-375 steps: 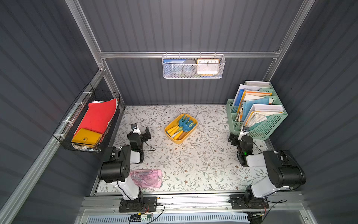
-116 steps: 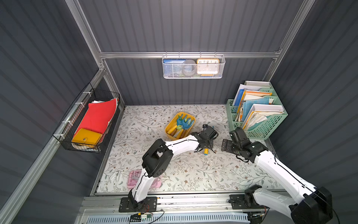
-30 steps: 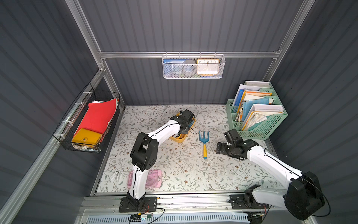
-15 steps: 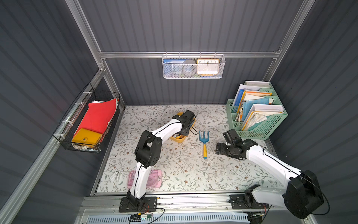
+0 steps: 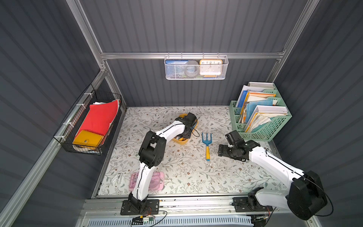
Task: Take the hand rake out of the storage box
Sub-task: Pick up the rake from the storage box, then place the rake at the center of the board.
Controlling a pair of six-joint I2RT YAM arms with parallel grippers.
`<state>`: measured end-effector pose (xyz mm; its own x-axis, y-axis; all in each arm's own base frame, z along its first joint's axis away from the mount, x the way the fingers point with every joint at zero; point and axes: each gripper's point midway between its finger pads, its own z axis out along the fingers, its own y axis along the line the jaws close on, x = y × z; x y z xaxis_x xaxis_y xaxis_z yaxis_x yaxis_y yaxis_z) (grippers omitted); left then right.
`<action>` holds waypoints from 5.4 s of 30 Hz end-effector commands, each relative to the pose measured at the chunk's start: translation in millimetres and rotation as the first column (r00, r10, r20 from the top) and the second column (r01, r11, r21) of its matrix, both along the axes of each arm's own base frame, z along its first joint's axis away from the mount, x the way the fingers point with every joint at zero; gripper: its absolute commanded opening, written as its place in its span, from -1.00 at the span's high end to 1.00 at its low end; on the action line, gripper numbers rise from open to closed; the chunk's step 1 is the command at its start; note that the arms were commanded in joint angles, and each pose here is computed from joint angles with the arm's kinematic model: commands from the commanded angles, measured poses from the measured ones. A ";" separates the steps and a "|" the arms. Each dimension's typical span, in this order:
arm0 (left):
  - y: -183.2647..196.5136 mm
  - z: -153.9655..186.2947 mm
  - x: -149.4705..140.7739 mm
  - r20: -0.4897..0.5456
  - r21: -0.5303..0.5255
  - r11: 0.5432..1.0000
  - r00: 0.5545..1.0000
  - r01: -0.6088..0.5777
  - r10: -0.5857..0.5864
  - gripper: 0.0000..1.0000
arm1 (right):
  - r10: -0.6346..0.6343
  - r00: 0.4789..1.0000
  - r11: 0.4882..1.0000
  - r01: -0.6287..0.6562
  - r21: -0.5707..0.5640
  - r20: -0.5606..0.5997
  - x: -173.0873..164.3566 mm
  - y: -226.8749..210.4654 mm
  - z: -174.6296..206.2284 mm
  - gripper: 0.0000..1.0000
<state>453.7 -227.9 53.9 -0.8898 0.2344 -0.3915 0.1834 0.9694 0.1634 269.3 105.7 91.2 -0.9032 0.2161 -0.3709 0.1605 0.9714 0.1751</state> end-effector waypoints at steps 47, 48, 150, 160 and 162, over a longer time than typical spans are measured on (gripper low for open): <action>-47.8 142.2 7.1 0.209 -0.390 0.918 0.978 0.073 0.011 0.65 | -0.062 0.992 0.996 0.069 -0.063 0.113 7.7 -19.3 35.2 -0.92; -53.6 146.2 4.3 0.213 -0.415 0.906 0.977 0.079 0.012 0.65 | -0.069 0.989 0.995 0.078 -0.064 0.128 7.1 -23.3 39.2 -0.92; -253.7 -31.6 -117.0 -0.245 -0.631 0.733 0.962 -0.254 0.122 0.32 | -0.250 0.933 0.961 0.272 -0.055 0.259 0.3 -74.7 88.4 -0.90; -247.0 38.0 -91.6 -0.117 -0.686 0.715 0.990 -0.138 0.079 0.10 | -0.242 0.938 0.963 0.263 -0.057 0.247 0.7 -72.9 84.1 -0.91; -237.8 56.1 -84.2 -0.077 -0.684 0.721 0.994 -0.112 0.082 0.10 | -0.239 0.941 0.964 0.259 -0.056 0.242 1.5 -71.7 82.3 -0.91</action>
<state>354.6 -473.9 46.5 -0.9432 -0.1808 -0.2789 -0.0012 0.8409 -0.5411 270.1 33.2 175.9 -0.7094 0.3732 -0.5979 0.3583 0.9215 0.1500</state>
